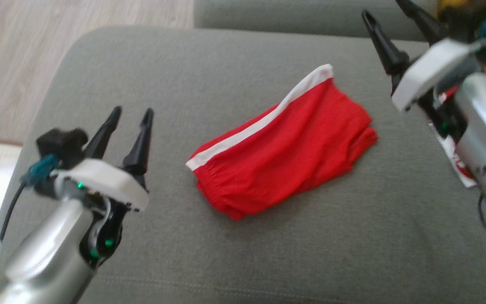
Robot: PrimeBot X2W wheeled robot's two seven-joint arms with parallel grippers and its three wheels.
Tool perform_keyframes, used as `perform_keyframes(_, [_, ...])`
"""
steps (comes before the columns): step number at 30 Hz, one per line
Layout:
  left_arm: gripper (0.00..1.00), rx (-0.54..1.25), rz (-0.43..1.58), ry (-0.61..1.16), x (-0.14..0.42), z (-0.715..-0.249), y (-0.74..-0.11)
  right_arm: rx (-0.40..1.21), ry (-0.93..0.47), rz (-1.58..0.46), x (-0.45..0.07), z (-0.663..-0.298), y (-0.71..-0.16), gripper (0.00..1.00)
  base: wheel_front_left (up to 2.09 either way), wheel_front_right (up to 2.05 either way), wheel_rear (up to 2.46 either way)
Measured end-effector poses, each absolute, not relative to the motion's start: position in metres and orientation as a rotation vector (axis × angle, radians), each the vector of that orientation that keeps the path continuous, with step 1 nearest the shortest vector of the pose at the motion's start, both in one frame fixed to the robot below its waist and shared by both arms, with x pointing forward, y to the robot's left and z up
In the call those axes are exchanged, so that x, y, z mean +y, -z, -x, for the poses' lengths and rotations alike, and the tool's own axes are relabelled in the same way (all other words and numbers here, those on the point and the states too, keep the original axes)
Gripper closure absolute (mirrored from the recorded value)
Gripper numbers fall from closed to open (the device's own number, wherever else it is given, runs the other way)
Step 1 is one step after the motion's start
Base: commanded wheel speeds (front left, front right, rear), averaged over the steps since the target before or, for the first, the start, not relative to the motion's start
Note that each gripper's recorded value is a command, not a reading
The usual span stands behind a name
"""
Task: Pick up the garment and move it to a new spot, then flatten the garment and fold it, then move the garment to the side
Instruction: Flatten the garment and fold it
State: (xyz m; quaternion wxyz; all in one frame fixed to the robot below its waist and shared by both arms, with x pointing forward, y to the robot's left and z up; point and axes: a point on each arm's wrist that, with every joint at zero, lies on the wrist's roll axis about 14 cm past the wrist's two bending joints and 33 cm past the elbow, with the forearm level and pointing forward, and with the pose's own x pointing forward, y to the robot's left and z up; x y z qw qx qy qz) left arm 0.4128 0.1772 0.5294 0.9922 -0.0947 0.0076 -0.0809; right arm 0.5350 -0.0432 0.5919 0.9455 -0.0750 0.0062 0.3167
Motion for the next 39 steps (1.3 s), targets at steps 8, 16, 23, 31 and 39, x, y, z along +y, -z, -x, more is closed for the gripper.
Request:
perform_keyframes(8, [0.00,-0.075,0.146,0.072,0.186,-0.384,-0.544,-0.053,-0.551,0.037,-0.068,-0.491,-0.571,0.00,0.00,0.00,0.00])
perform_keyframes(16, [0.00,-0.135,0.059,-0.002,0.184,-0.359,-0.543,-0.036,-0.397,-0.075,-0.092,-0.445,-0.527,0.00,0.00,0.00,0.00])
perform_keyframes(23, [0.00,-0.087,0.038,-0.074,0.178,-0.336,-0.517,0.021,-0.297,-0.105,-0.103,-0.397,-0.486,0.00,0.00,0.00,0.00])
perform_keyframes(31, [0.00,-0.086,0.030,-0.058,0.174,-0.327,-0.513,0.018,-0.295,-0.097,-0.101,-0.388,-0.485,0.00,0.00,0.00,0.00])
perform_keyframes(39, [0.00,-0.064,0.043,-0.074,0.181,-0.328,-0.505,0.219,-0.243,-0.294,-0.104,-0.395,-0.450,0.00,0.00,0.00,0.00])
